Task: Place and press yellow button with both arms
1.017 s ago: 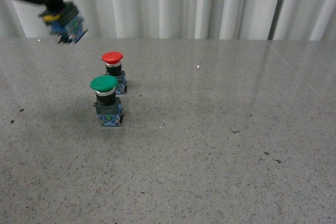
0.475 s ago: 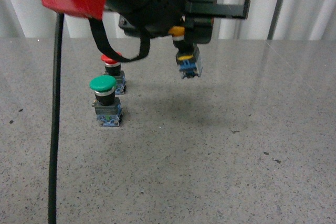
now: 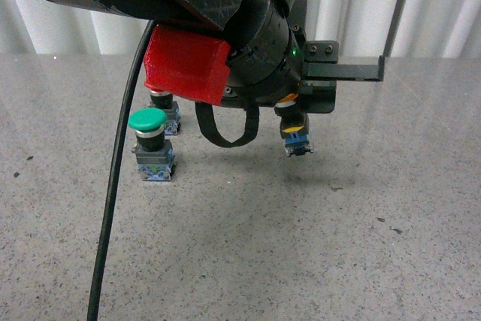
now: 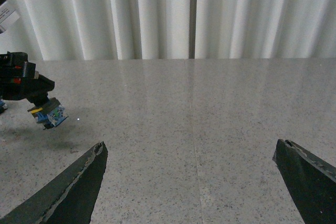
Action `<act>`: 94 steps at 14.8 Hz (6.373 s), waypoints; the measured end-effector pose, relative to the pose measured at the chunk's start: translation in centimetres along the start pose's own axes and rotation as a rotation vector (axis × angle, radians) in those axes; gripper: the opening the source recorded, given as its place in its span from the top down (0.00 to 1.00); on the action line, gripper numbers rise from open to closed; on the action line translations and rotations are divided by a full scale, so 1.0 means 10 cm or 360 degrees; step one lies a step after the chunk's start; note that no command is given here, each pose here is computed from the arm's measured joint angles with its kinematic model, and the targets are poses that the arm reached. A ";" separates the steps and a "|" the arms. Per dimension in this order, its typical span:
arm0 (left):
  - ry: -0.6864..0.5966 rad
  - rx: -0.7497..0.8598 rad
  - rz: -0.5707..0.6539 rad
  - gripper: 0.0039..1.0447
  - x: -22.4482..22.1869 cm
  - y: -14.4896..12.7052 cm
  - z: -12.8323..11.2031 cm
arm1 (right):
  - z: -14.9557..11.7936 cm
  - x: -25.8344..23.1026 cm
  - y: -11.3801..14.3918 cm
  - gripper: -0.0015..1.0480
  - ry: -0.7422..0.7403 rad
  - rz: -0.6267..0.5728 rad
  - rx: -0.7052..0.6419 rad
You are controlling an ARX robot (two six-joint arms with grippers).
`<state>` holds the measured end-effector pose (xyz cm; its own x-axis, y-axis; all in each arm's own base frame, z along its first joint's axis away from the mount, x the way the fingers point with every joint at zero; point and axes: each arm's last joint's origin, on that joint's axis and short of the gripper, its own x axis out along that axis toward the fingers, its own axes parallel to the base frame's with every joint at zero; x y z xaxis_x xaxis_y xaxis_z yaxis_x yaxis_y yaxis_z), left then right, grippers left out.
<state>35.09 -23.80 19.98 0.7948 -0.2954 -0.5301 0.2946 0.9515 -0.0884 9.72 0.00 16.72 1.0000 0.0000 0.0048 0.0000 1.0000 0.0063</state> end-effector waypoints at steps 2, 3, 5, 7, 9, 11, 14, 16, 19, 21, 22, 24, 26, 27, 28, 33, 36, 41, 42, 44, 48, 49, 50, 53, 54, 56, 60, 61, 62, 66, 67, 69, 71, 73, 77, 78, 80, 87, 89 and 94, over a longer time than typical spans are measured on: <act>-0.0005 -0.0027 0.0030 0.68 -0.01 -0.09 -0.06 | 0.00 0.00 0.00 0.06 0.0002 0.0000 0.0001; 0.0008 -0.0030 0.0016 0.68 0.00 -0.13 -0.08 | 0.00 0.00 0.00 0.06 0.0001 0.0000 0.0000; 0.0047 -0.0021 0.0000 0.68 0.07 -0.20 -0.16 | 0.00 0.00 0.00 0.06 0.0001 0.0000 0.0000; 0.0058 -0.0020 0.0002 0.68 0.09 -0.22 -0.20 | 0.00 0.00 0.00 0.06 0.0001 0.0000 0.0000; 0.0029 -0.0034 0.0058 0.68 0.10 -0.17 -0.18 | 0.00 0.00 0.00 0.06 0.0001 0.0000 0.0000; 0.0028 -0.0032 0.0071 0.67 0.10 -0.17 -0.18 | 0.00 0.00 0.00 0.06 0.0001 0.0000 0.0000; 0.0026 -0.0024 0.0073 0.44 0.11 -0.16 -0.18 | 0.00 0.00 0.00 0.06 0.0001 0.0000 0.0000; 0.0010 -0.0023 0.0069 0.25 0.11 -0.17 -0.17 | 0.00 0.00 0.00 0.06 0.0001 0.0000 0.0000; 0.0005 -0.0015 0.0062 0.04 0.11 -0.17 -0.17 | 0.00 0.00 0.00 0.06 0.0001 0.0000 0.0000; -0.0007 -0.0022 0.0062 0.06 0.09 -0.15 -0.14 | 0.00 0.00 0.00 0.06 0.0001 0.0000 0.0000; -0.0032 -0.0028 0.0058 0.06 0.07 -0.14 -0.10 | 0.00 0.00 0.00 0.06 0.0001 0.0001 0.0000; -0.0169 -0.0043 0.0051 0.06 -0.08 -0.07 0.10 | 0.00 0.00 0.00 0.06 0.0001 0.0000 0.0000; -0.0306 -0.0041 0.0056 0.06 -0.24 0.01 0.30 | 0.00 0.00 0.00 0.06 0.0001 0.0000 0.0000; -0.0370 -0.0032 0.0066 0.06 -0.33 0.06 0.38 | 0.00 0.00 0.00 0.06 0.0001 0.0000 0.0000; -0.0436 -0.0011 0.0082 0.06 -0.43 0.12 0.43 | 0.00 0.00 0.00 0.06 0.0001 0.0000 0.0000; -0.0838 0.0342 0.0194 0.06 -1.41 0.37 0.40 | 0.00 0.00 0.00 0.06 0.0001 0.0000 0.0000; -0.0914 0.0110 0.0574 0.43 -2.25 1.04 -0.41 | 0.00 0.00 0.00 0.06 0.0000 0.0000 0.0000; -0.0890 0.0016 0.0516 0.98 -2.29 1.36 -1.03 | 0.00 0.00 0.00 0.06 0.0001 0.0000 0.0000; -0.0911 0.0004 0.0523 0.99 -2.32 1.40 -1.11 | 0.00 0.00 0.00 0.06 0.0000 0.0000 0.0000; -0.0896 0.0008 0.0510 0.99 -2.33 1.46 -1.26 | 0.00 0.00 0.00 0.06 0.0001 0.0000 0.0000; -0.0900 0.0006 0.0512 0.99 -2.38 1.52 -1.45 | 0.00 0.00 0.00 0.06 0.0001 0.0000 0.0000; -0.0898 0.0011 0.0494 0.99 -2.40 1.59 -1.50 | 0.00 0.00 0.00 0.06 0.0001 0.0000 0.0000; -0.0895 -0.0004 0.0538 0.99 -2.42 1.62 -1.53 | 0.00 0.00 0.00 0.06 0.0000 -0.0001 0.0000; -0.0897 0.0006 0.0502 0.99 -2.43 1.60 -1.61 | 0.00 0.00 0.00 0.06 0.0001 0.0000 0.0000; -0.0901 0.0007 0.0502 0.99 -2.44 1.59 -1.63 | 0.00 0.00 0.00 0.06 0.0001 0.0000 0.0000; -0.0941 0.0012 0.0505 0.99 -2.44 1.59 -1.67 | 0.00 0.00 0.00 0.06 0.0000 0.0001 0.0000; -0.0931 0.0011 0.0505 0.99 -2.47 1.58 -1.73 | 0.00 0.00 0.00 0.06 0.0001 0.0000 0.0000; -0.0929 0.0011 0.0504 0.99 -2.47 1.58 -1.73 | 0.00 0.00 0.00 0.06 0.0001 0.0001 0.0000; -0.0927 0.0010 0.0505 0.99 -2.48 1.57 -1.74 | 0.00 0.00 0.00 0.06 0.0001 0.0001 0.0000; -0.0891 0.0004 0.0506 0.99 -2.54 1.55 -1.83 | 0.00 0.00 0.00 0.06 -0.0001 0.0000 0.0000; -0.0901 0.0007 0.0504 0.99 -2.54 1.55 -1.83 | 0.00 0.00 0.00 0.06 0.0001 -0.0001 0.0000; -0.0907 0.0006 0.0505 0.95 -2.55 1.55 -1.82 | 0.00 0.00 0.00 0.06 0.0000 0.0001 0.0000; -0.0906 0.0006 0.0504 0.72 -2.54 1.55 -1.82 | 0.00 0.00 0.00 0.06 0.0001 0.0000 0.0000; -0.0906 0.0006 0.0504 0.48 -2.54 1.55 -1.82 | 0.00 0.00 0.00 0.06 0.0001 0.0000 0.0000; -0.0906 0.0007 0.0505 0.04 -2.54 1.55 -1.82 | 0.00 0.00 0.00 0.06 0.0001 0.0000 0.0000; -0.0906 0.0006 0.0504 0.07 -2.54 1.55 -1.82 | 0.00 0.00 0.00 0.06 0.0001 0.0000 0.0000; -0.0906 0.0006 0.0504 0.06 -2.54 1.55 -1.82 | 0.00 0.00 0.00 0.06 0.0001 0.0000 0.0000; -0.0907 0.0006 0.0505 0.06 -2.55 1.55 -1.82 | 0.89 1.17 0.80 0.06 -0.0230 0.0598 0.0008; -0.0907 0.0006 0.0505 0.06 -2.55 1.55 -1.82 | 0.77 1.71 1.15 0.06 -0.0034 0.0602 -0.0074; -0.0906 0.0006 0.0505 0.06 -2.54 1.55 -1.82 | 0.46 2.26 1.51 0.35 0.0227 0.0576 -0.0213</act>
<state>9.75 -0.01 16.73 1.0000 -0.0004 -0.0002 0.0004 1.0000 0.0025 32.27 15.06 21.47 0.9263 0.3432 -0.1557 -0.3605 0.9273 -0.1004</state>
